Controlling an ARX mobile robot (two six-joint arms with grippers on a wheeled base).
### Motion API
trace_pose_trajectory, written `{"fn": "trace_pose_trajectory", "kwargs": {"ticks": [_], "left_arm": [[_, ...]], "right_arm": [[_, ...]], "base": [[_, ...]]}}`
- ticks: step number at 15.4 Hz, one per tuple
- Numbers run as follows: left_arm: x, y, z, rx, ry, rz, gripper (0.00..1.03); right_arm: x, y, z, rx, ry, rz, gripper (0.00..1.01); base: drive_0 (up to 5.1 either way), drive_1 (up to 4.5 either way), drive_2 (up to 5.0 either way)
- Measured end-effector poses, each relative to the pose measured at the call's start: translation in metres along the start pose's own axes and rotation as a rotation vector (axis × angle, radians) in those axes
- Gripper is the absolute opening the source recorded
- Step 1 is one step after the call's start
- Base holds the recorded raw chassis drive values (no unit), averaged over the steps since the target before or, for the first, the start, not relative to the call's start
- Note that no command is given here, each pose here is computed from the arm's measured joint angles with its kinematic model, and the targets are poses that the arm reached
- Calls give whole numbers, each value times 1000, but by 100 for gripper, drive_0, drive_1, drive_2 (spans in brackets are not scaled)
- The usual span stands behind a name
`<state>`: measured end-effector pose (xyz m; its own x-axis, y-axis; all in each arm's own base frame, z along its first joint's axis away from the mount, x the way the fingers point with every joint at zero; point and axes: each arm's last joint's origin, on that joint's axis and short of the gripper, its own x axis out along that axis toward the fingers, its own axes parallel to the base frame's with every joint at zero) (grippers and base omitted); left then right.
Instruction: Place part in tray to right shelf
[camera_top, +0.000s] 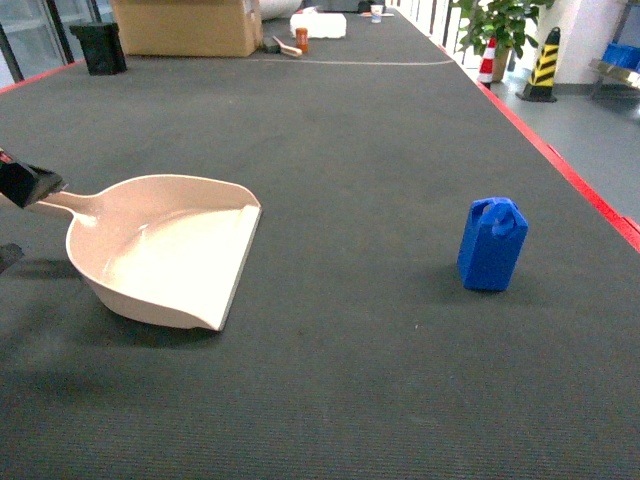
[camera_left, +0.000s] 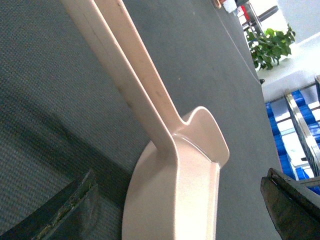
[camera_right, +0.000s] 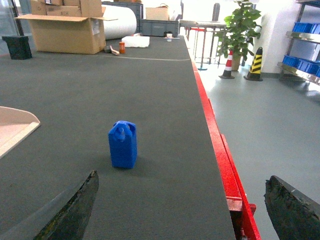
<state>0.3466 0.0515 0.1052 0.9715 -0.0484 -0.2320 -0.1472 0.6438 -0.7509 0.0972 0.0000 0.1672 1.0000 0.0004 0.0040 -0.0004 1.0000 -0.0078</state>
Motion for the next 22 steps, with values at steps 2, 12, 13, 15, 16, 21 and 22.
{"fn": "trace_pose_trajectory", "kwargs": {"ticks": [2, 12, 13, 15, 16, 21, 22], "left_arm": [[18, 10, 10, -13, -22, 20, 98], [89, 28, 35, -125, -37, -71, 73], [96, 30, 38, -137, -48, -79, 61], [101, 37, 34, -170, -45, -102, 38], [99, 36, 34, -197, -56, -135, 26], [71, -5, 16, -321, -30, -314, 12], [65, -22, 9, -342, 0, -344, 12]], "right_arm": [[0, 0, 0, 0, 0, 0, 98], [0, 0, 0, 0, 0, 0, 98], [0, 0, 0, 0, 0, 0, 98], [0, 0, 0, 0, 0, 0, 98], [0, 0, 0, 0, 0, 0, 98], [0, 0, 0, 0, 0, 0, 98], [0, 0, 0, 0, 0, 0, 98]], "base": [[0, 0, 0], [0, 0, 0], [0, 0, 0], [0, 0, 0], [0, 0, 0], [0, 0, 0], [0, 0, 0]]}}
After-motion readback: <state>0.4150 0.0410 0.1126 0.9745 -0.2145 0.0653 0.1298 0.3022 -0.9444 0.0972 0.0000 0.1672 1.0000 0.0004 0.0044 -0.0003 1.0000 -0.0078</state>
